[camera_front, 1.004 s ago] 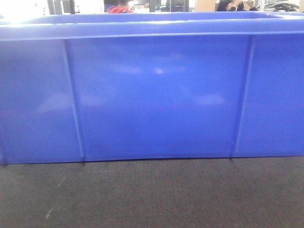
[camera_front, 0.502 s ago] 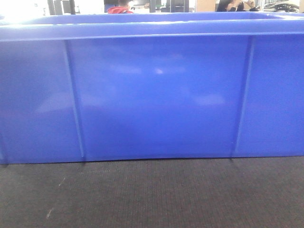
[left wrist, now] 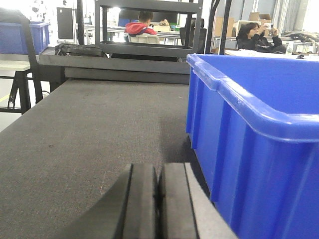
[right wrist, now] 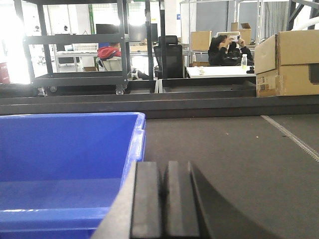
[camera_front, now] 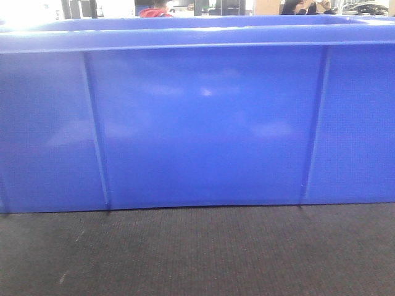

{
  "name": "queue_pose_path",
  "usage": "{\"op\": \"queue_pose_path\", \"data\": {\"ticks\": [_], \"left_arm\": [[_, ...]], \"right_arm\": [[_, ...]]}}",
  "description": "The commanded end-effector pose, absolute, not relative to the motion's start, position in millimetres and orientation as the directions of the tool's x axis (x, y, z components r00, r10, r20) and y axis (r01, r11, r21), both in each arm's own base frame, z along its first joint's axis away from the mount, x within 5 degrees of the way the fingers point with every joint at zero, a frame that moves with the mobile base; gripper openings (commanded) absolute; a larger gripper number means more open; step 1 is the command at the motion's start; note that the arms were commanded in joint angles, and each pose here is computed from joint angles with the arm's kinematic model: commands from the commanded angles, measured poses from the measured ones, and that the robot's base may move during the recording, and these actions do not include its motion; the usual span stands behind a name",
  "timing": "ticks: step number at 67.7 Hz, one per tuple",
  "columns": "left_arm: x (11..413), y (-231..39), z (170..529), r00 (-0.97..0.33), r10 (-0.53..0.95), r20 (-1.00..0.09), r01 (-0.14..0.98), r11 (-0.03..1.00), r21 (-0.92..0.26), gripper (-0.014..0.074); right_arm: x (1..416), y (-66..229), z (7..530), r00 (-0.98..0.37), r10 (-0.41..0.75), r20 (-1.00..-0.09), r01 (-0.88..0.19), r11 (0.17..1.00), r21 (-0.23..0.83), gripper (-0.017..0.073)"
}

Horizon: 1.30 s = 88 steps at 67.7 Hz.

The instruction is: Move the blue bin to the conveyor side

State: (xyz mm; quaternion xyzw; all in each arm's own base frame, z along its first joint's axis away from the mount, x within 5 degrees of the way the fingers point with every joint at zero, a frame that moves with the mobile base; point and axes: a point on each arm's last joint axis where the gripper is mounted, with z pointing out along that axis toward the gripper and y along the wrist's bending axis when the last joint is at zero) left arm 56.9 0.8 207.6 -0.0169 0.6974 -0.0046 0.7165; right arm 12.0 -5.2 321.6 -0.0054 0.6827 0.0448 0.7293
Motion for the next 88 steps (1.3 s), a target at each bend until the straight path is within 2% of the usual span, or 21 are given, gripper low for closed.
{"op": "queue_pose_path", "data": {"ticks": [1,50,63,78,88], "left_arm": [[56,1,210,0.056,-0.028,-0.998,-0.012,1.0,-0.029,-0.0017],[56,1,210,0.056,-0.028,-0.998,-0.012,1.0,-0.029,-0.0017],[56,1,210,0.056,-0.028,-0.998,-0.012,1.0,-0.029,-0.0017],[56,1,210,0.056,-0.028,-0.998,-0.012,1.0,-0.029,-0.0017],[56,1,210,0.056,-0.028,-0.998,-0.012,1.0,-0.029,-0.0017]], "right_arm": [[11,-5,324,0.094,0.05,-0.994,-0.07,0.997,0.044,-0.0088],[11,-5,324,0.094,0.05,-0.994,-0.07,0.997,0.044,-0.0088],[11,-4,329,0.16,0.062,-0.985,-0.088,0.995,0.048,-0.0088],[30,4,297,0.114,0.046,-0.992,-0.133,0.991,0.03,-0.0088],[44,4,269,0.119,0.093,-0.989,-0.088,0.993,0.083,-0.0088]]}}
